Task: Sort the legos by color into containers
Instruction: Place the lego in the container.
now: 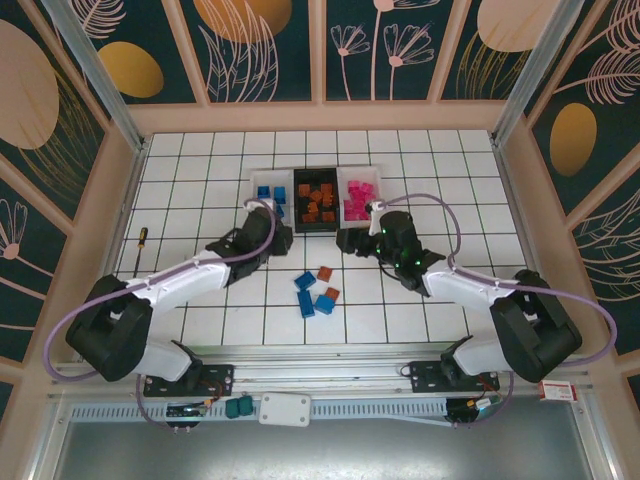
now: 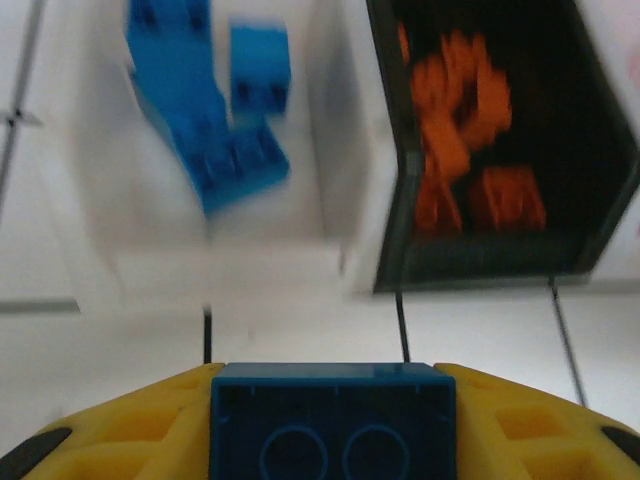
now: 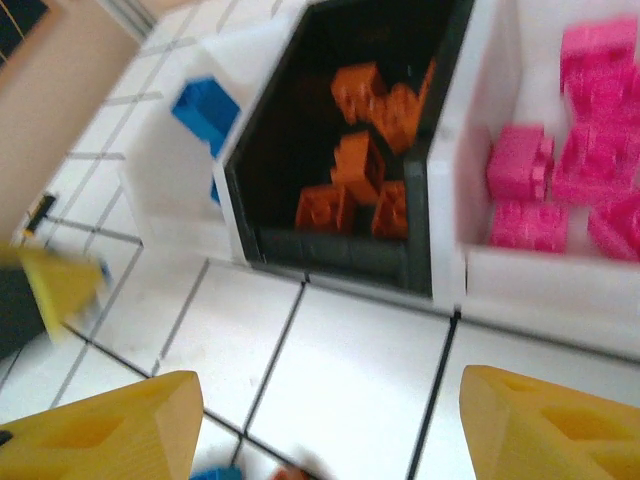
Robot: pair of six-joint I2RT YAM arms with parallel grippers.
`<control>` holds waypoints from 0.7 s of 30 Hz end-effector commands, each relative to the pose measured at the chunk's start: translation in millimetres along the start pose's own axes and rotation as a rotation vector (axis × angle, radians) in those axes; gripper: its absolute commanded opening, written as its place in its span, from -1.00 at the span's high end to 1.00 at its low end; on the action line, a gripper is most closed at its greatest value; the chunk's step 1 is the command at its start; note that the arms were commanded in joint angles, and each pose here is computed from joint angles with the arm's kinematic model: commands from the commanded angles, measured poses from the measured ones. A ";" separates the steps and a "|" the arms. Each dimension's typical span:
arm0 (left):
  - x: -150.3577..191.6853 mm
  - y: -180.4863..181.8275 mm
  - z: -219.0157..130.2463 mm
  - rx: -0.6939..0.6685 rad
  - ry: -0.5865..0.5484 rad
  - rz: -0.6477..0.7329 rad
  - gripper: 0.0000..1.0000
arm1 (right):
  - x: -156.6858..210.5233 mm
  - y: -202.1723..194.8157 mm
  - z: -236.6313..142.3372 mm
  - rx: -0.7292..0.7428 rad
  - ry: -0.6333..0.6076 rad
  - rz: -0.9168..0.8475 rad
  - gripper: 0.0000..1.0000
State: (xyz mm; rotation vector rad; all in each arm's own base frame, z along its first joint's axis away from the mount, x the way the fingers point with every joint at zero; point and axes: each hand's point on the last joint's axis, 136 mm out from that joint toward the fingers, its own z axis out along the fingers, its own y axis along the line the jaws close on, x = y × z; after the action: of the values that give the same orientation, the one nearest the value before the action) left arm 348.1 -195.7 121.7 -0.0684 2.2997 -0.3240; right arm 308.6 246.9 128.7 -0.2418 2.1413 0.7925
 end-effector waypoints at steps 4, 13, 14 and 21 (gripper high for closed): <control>-54.8 3.3 46.5 -0.069 -0.039 -0.013 0.18 | 36.7 4.6 -15.5 -0.011 0.051 0.003 -0.38; -89.6 4.7 91.4 -0.134 -0.049 -0.019 -0.41 | 86.5 22.7 -40.7 -0.068 0.169 -0.084 -0.39; -97.4 0.3 87.4 -0.122 -0.061 -0.021 -0.49 | 92.7 24.6 -42.6 -0.074 0.189 -0.093 -0.38; -138.4 -34.5 17.8 0.076 -0.161 -0.075 -0.75 | 129.9 42.1 -49.8 -0.128 0.316 -0.161 -0.36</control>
State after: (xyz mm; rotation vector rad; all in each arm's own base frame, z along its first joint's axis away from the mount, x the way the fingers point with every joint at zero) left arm 468.2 -208.2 160.9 -0.1459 2.2245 -0.2970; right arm 193.5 261.6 87.7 -0.5422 2.2755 0.8606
